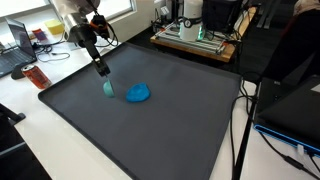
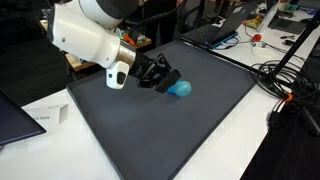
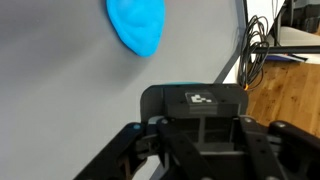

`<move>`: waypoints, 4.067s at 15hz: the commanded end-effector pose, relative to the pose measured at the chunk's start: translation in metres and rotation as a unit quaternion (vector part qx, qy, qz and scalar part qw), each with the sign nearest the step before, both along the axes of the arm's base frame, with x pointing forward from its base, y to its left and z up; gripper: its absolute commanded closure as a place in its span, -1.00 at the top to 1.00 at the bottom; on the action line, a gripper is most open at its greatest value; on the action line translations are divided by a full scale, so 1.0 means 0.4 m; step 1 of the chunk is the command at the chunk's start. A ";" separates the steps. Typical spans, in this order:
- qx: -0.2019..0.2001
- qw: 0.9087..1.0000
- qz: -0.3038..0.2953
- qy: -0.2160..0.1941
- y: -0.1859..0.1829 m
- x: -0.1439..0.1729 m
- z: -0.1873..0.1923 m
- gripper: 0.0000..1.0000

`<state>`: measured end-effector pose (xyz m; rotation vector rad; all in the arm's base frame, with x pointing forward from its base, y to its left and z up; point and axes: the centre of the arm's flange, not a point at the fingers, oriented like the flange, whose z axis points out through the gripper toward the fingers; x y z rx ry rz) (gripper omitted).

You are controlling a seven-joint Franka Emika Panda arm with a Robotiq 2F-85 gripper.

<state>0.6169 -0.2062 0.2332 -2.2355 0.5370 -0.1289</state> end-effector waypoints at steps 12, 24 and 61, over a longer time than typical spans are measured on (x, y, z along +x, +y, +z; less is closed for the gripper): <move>-0.026 0.999 -0.030 -0.016 0.090 -0.117 -0.017 -0.07; -0.068 0.997 -0.019 -0.028 0.201 -0.146 -0.032 -0.57; -0.382 0.911 -0.008 -0.154 0.545 -0.220 0.052 -0.57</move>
